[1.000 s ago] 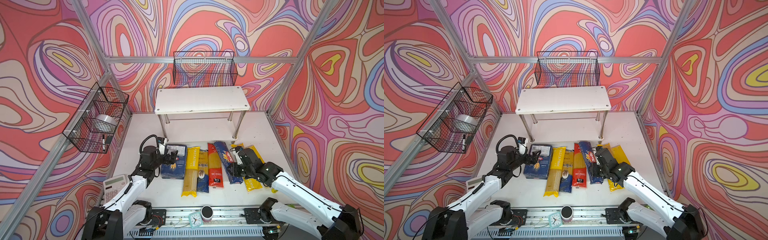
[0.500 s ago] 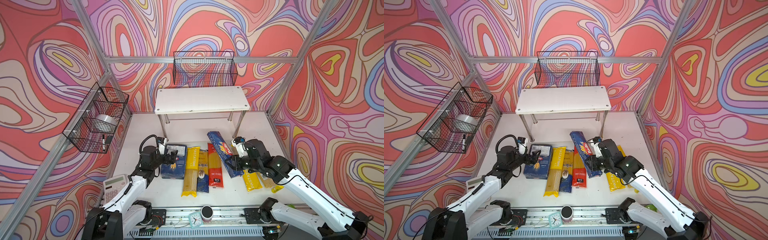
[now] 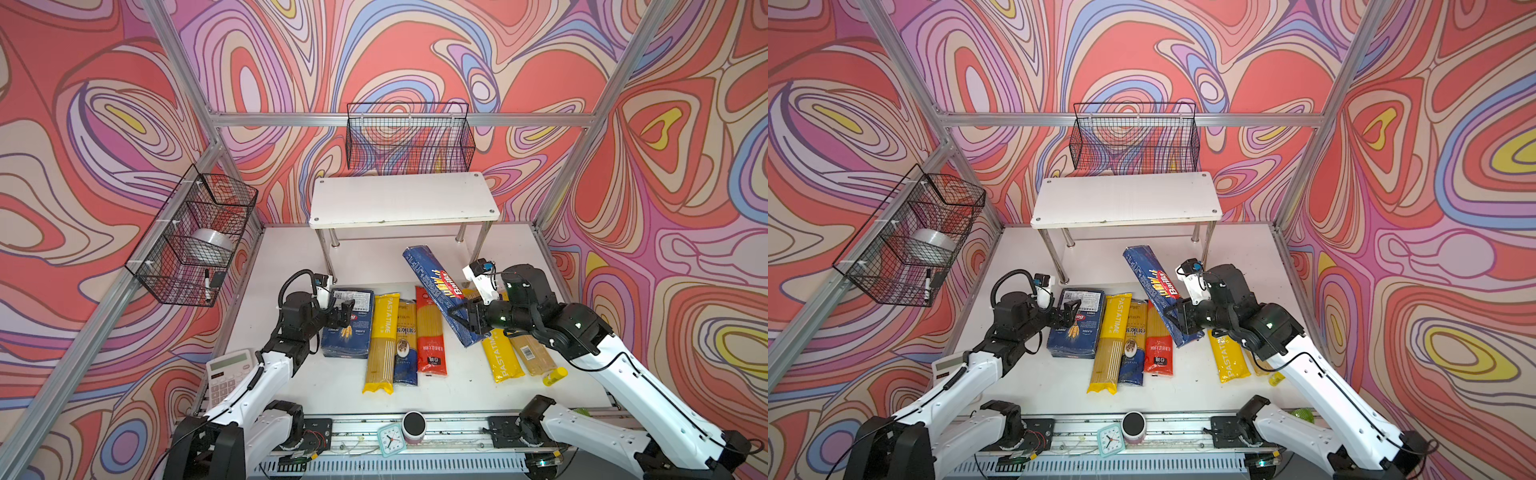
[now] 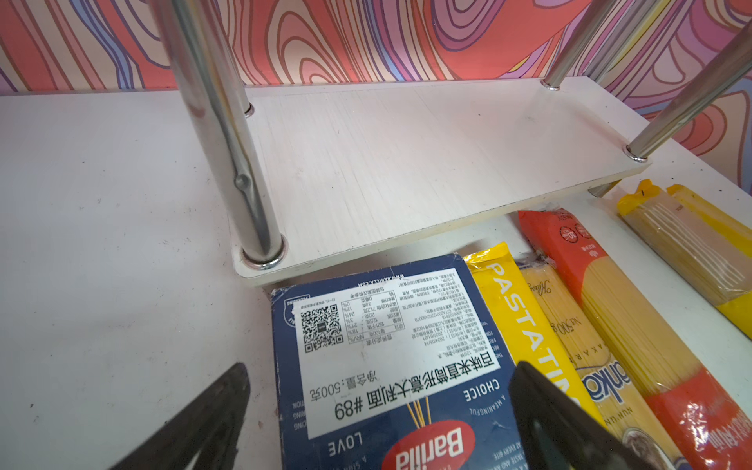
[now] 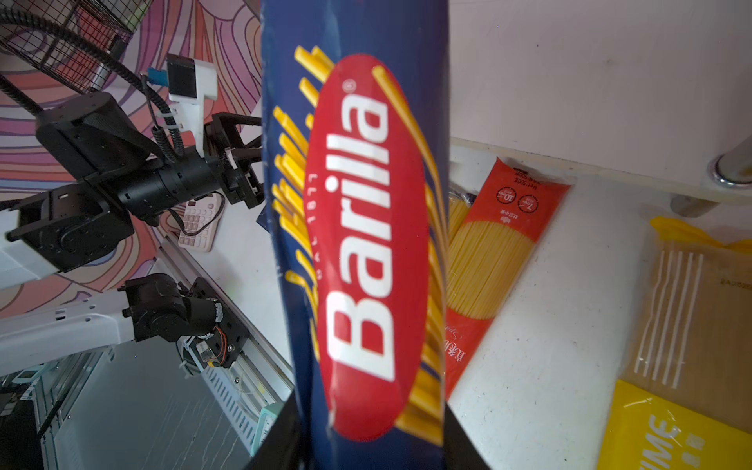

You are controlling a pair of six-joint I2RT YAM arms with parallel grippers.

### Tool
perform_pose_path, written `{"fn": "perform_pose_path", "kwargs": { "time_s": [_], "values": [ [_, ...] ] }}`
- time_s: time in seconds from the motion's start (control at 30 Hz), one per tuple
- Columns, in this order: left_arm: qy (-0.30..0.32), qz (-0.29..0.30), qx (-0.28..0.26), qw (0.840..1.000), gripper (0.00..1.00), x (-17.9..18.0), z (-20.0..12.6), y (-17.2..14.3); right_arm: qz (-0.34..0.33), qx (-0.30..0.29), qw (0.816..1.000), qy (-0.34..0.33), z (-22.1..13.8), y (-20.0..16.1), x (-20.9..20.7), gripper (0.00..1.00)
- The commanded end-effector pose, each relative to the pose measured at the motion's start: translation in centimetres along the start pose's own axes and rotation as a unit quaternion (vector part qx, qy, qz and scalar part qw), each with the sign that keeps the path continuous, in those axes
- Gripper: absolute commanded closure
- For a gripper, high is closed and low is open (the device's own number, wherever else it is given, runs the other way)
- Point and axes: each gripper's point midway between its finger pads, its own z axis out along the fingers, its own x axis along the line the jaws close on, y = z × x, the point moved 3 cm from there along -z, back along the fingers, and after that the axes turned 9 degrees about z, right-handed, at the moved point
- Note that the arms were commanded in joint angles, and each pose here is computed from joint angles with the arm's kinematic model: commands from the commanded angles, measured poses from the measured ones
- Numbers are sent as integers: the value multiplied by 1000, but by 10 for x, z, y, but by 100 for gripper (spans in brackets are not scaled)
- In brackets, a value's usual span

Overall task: Arrange pasta packages on shelves
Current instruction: Place the pasta box on the shelf.

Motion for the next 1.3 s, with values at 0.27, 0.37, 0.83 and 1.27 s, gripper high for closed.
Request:
{"fn": "perform_pose_path", "kwargs": {
  "time_s": [0.27, 0.37, 0.83, 1.27],
  "values": [
    [3, 1, -14, 1000, 0, 0, -4, 5, -41, -82, 995, 32, -28, 51, 34, 82],
    [2, 1, -13, 1000, 0, 0, -4, 5, -39, -84, 995, 26, -30, 57, 35, 82],
    [-6, 4, -13, 1000, 0, -2, -3, 5, -19, -131, 991, 6, -63, 91, 50, 84],
    [-7, 2, -7, 1000, 0, -2, -1, 5, -55, -181, 968, -163, -80, 147, 28, 83]
  ]
}}
